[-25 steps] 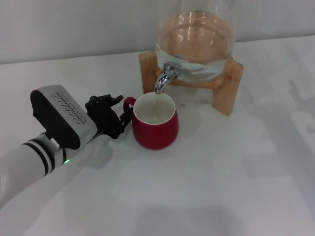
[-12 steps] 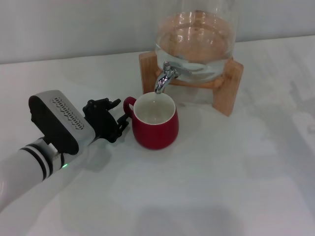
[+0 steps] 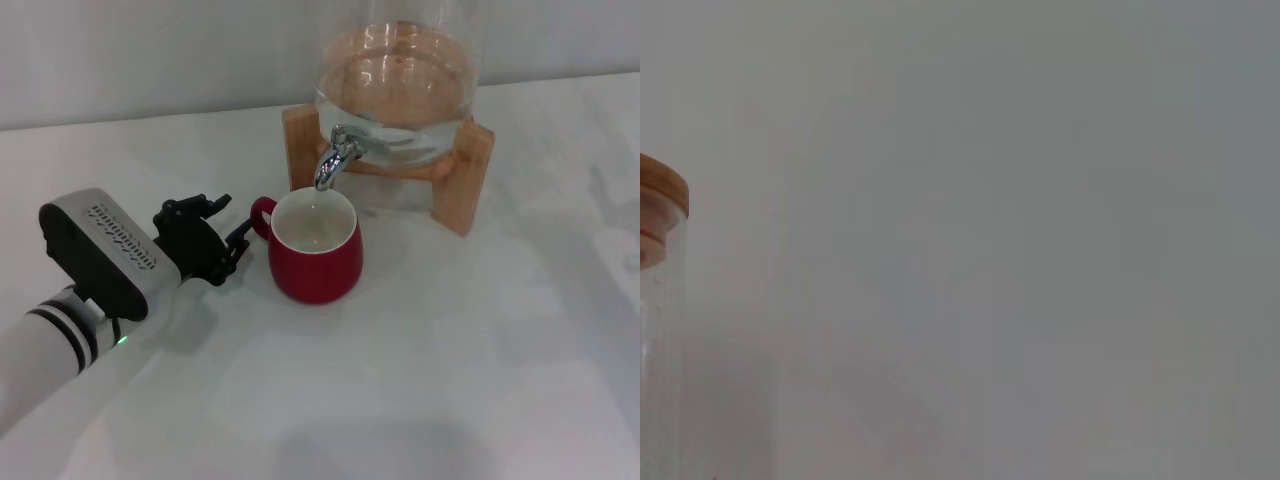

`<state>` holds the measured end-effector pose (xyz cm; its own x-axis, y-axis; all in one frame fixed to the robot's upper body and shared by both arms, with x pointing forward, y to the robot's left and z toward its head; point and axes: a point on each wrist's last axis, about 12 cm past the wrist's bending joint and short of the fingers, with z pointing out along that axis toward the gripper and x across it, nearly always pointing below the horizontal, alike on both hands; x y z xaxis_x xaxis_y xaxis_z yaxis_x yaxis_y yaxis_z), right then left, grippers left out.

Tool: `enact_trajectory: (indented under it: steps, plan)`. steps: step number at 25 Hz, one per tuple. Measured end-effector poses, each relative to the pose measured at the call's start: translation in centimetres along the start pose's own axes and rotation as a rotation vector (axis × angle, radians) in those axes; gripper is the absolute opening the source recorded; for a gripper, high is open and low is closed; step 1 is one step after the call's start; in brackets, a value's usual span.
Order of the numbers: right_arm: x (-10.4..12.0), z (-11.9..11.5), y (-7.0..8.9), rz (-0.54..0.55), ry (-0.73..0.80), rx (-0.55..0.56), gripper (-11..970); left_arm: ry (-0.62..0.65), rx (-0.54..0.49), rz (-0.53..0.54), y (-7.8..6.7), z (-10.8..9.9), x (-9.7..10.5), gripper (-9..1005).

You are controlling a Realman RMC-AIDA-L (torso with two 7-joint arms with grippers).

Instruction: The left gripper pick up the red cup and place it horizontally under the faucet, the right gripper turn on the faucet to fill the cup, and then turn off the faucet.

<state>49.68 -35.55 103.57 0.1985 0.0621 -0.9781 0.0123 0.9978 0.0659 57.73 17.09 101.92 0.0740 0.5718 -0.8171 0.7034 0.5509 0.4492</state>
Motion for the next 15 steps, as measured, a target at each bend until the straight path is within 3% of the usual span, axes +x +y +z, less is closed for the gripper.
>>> enact_trajectory:
  steps: [15]
  plan:
    - [-0.05, 0.02, -0.06, -0.002, -0.002, 0.000, 723, -0.013, -0.045, -0.018, 0.43, -0.21, -0.04, 379]
